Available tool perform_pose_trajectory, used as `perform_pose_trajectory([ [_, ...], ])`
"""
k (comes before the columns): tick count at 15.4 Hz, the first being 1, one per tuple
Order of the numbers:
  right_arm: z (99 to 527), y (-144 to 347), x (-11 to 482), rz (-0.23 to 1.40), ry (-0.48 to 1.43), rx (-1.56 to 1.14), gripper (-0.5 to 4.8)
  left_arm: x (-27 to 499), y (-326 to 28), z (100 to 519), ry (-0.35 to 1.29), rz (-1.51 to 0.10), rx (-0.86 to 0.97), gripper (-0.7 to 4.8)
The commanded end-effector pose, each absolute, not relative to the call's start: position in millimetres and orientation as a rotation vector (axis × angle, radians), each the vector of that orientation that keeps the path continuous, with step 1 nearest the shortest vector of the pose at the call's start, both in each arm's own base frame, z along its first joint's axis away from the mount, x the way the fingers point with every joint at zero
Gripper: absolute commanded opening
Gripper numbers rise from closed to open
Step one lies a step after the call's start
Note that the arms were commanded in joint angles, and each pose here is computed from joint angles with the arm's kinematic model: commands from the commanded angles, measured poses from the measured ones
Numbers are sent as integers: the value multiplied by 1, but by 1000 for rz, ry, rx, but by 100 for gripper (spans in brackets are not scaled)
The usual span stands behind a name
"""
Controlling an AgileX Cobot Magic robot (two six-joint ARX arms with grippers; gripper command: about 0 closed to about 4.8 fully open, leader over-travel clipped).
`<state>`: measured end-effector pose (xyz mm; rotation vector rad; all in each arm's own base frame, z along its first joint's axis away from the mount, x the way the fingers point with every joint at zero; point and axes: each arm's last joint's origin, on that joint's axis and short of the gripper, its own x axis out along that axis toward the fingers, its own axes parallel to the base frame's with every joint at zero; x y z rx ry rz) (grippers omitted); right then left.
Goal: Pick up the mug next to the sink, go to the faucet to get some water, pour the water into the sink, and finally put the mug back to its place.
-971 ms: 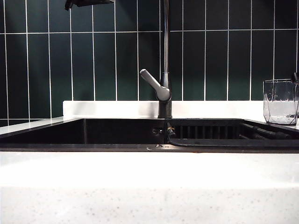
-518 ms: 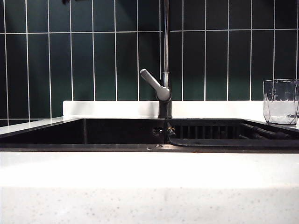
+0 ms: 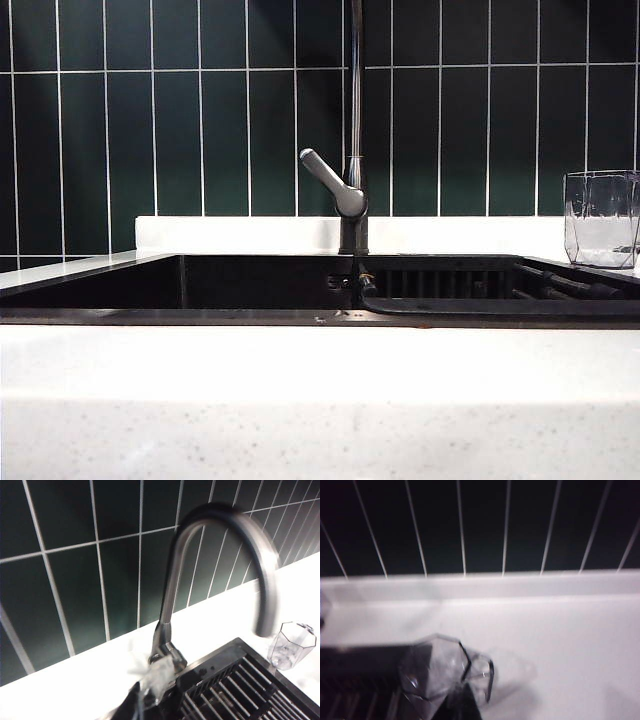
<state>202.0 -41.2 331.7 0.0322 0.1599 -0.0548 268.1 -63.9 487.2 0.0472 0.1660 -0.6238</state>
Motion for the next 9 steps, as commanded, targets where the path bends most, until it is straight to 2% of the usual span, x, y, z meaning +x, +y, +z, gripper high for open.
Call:
perform_pose_trajectory([
  [1, 344, -32, 180, -88, 121, 18, -6, 231, -66, 493, 118, -521, 66, -6],
  [5, 337, -18, 159, -78, 90, 3, -6, 185, -63, 465, 82, -394, 27, -6],
  [9, 296, -4, 136, -33, 26, -8, -6, 150, -52, 416, 14, -365, 59, -6],
])
